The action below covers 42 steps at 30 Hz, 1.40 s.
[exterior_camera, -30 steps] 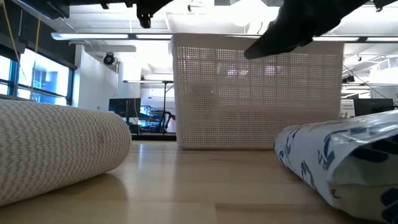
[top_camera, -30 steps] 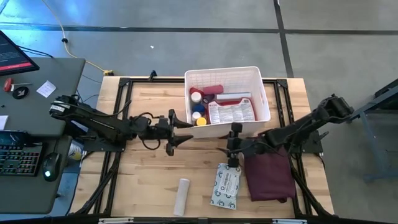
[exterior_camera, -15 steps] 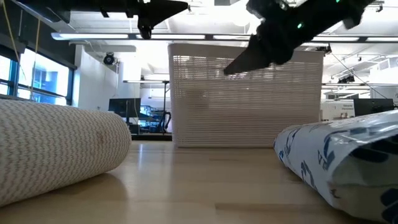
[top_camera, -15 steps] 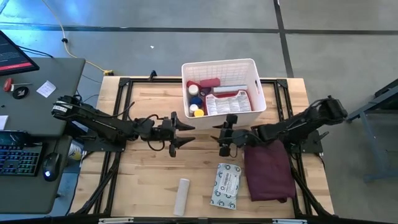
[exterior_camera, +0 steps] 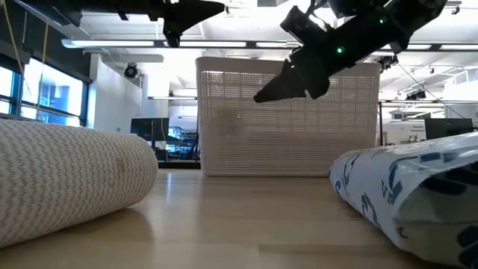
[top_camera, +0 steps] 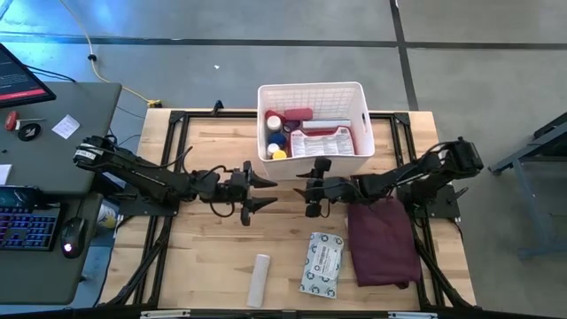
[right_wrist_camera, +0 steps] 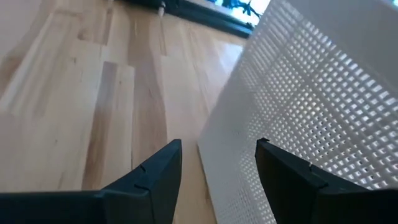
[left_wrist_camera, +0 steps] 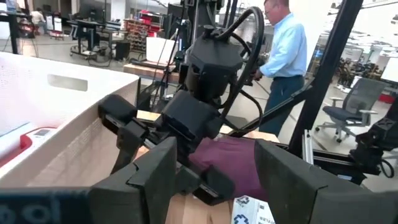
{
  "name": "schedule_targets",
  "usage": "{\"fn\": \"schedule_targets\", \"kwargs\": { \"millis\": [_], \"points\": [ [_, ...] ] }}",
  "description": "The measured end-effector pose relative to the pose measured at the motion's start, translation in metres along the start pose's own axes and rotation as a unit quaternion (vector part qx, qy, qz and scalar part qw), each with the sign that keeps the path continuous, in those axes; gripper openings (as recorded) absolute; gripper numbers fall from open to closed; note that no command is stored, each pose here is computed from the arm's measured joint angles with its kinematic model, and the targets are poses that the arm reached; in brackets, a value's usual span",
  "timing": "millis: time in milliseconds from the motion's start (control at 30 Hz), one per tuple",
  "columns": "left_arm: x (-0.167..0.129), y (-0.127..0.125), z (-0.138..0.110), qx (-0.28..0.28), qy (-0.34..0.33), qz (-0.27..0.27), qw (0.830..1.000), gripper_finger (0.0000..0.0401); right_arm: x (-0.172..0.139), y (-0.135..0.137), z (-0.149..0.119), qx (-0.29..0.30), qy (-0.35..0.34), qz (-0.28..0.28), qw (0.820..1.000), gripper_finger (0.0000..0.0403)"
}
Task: Pick & place medical supplies in basket/bin
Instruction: Adjust the white container, then put the white mailer bag into the white container
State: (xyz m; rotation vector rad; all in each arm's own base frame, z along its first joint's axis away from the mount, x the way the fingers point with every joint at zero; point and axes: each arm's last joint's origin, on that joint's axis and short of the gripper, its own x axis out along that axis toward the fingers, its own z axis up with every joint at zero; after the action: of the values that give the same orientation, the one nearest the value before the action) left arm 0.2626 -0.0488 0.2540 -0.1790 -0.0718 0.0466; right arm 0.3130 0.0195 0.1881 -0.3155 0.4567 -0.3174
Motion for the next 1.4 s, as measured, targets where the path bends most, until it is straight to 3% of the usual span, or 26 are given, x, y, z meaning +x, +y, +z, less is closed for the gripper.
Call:
{"fn": "schedule_targets", "kwargs": {
  "millis": [333,467,567,700,900,1000,1167,1400],
  "points": [
    [0.0,0.0,0.0,0.004,0.002,0.0,1.0,0.0246,-0.01,0.015,0.008,-0.027,-0.033,0.057,0.997,0.0194],
    [0.0,0.0,-0.001,0.005,0.004,-0.009,1.0,0.0246,-0.035,0.023,0.022,-0.015,-0.055,0.092,0.994,0.0194],
    [0.0,0.0,-0.001,0.006,0.009,-0.009,1.0,0.0246,-0.06,0.03,0.027,-0.007,-0.052,0.159,0.986,0.0194],
    [0.0,0.0,-0.002,0.007,0.013,-0.008,1.0,0.0246,-0.088,0.037,0.028,0.026,-0.024,0.253,0.967,0.0195],
    [0.0,0.0,-0.002,0.007,0.011,-0.008,1.0,0.0246,-0.104,0.055,0.008,0.029,0.087,0.299,0.95,0.0215],
    [0.0,0.0,-0.002,0.007,0.013,-0.007,1.0,0.0246,-0.11,0.064,-0.001,0.004,0.122,0.331,0.936,0.024],
    [0.0,0.0,-0.003,0.008,0.018,-0.007,1.0,0.0246,-0.121,0.081,-0.005,-0.051,0.112,0.375,0.919,0.0279],
    [0.0,0.001,-0.005,0.011,0.026,-0.004,1.0,0.0246,-0.137,0.103,-0.019,-0.194,0.098,0.334,0.917,0.0288]
  ]
}}
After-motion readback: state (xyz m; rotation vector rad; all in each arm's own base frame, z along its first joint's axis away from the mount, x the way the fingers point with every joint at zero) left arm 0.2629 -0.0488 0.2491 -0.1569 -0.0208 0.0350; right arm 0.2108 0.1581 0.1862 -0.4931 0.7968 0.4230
